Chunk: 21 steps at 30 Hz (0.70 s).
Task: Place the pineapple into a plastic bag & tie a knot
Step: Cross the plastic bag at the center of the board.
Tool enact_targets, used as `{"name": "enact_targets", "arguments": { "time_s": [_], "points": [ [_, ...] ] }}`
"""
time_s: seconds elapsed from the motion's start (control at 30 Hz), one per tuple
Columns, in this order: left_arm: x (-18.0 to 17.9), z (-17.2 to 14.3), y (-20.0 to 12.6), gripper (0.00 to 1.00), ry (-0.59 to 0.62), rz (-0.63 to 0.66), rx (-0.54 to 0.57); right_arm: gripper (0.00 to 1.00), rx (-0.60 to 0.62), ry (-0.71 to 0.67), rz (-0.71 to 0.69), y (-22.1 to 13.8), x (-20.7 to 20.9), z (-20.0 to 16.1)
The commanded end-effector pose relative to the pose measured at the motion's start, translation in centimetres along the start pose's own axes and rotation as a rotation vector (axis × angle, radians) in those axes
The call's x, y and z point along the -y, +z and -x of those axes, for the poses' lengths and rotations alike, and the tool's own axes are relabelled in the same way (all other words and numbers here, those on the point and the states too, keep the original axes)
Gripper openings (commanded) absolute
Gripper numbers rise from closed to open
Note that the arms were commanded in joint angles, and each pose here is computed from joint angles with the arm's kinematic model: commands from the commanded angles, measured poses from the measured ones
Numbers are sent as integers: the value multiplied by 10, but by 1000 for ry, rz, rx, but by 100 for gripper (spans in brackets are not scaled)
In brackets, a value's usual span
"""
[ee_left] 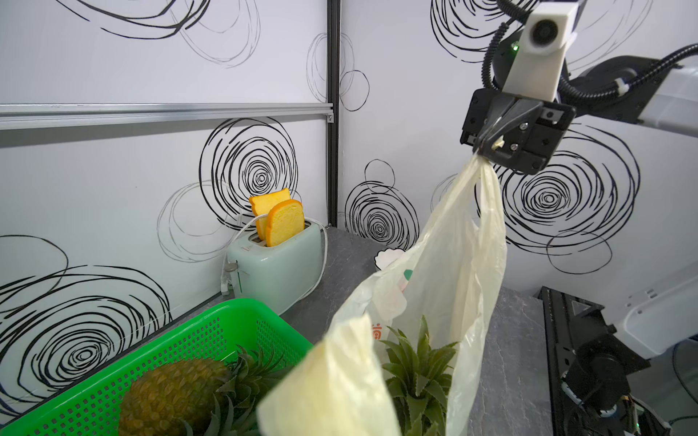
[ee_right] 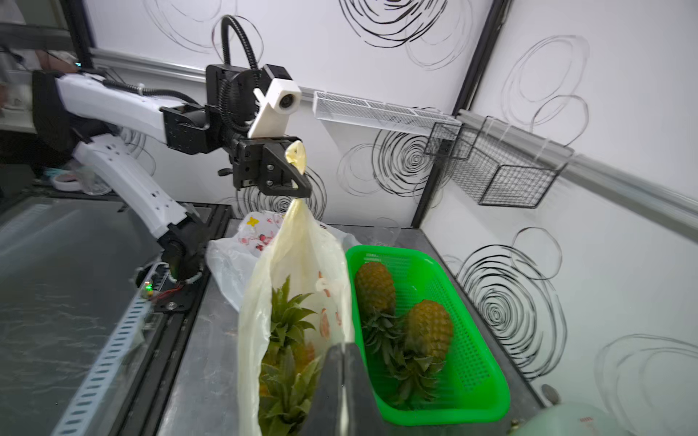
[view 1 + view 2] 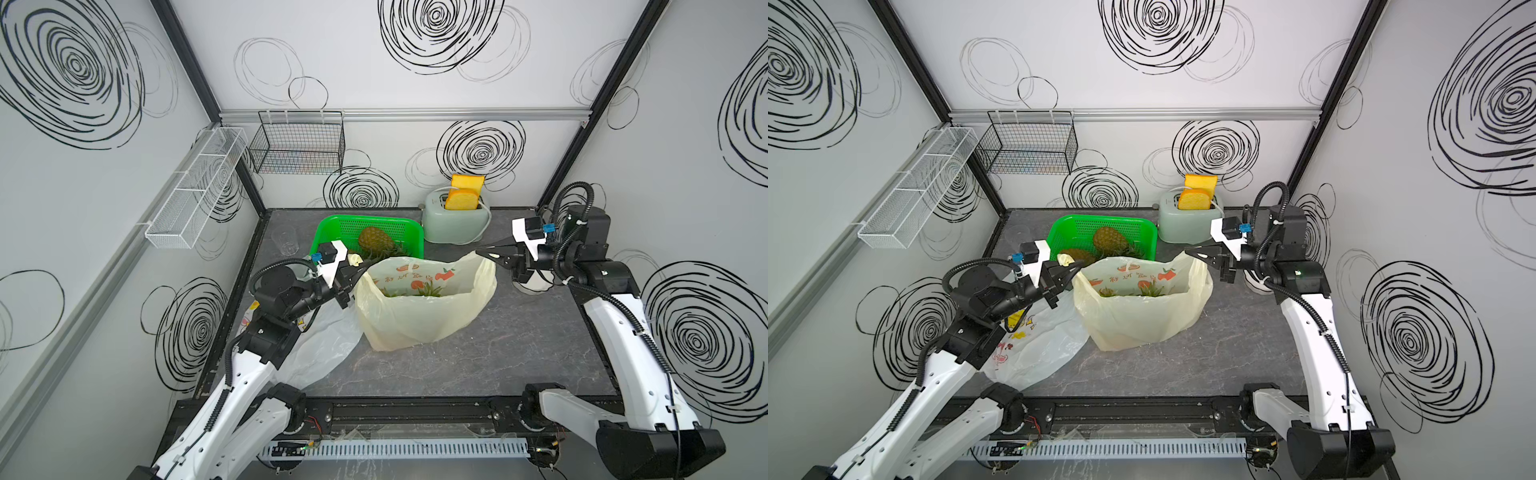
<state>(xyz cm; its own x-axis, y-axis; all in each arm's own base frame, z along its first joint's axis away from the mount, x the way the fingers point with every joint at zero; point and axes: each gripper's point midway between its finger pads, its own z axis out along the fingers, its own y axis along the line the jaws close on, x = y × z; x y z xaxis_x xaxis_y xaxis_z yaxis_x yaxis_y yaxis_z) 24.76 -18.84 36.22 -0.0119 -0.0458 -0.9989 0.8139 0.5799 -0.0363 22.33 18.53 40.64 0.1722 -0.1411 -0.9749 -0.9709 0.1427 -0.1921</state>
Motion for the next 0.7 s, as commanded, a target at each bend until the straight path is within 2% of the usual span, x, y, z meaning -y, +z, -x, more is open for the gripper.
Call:
{"name": "enact_targets", "arguments": {
  "time_s": [0.0,0.17,0.3,0.37,0.5,0.57,0.67],
  "points": [
    [1,42,0,0,10,-5,75,0,-7,-48,-7,2,-10,9],
    [-1,81,14,0,-3,-17,102,0,-34,-149,-182,5,-1,38],
    [11,101,23,0,12,-83,114,0,-16,-159,-214,10,-6,49],
    [20,93,28,0,23,-137,84,0,-27,-129,-206,19,-10,40],
    [28,48,34,0,-27,-208,-43,0,-70,-88,-169,42,-23,12],
    [30,40,32,0,-51,-217,-62,0,-67,-100,-182,45,-21,14],
    [38,50,28,0,-55,-235,-41,0,-37,-156,-237,39,-12,38]
  ]
}}
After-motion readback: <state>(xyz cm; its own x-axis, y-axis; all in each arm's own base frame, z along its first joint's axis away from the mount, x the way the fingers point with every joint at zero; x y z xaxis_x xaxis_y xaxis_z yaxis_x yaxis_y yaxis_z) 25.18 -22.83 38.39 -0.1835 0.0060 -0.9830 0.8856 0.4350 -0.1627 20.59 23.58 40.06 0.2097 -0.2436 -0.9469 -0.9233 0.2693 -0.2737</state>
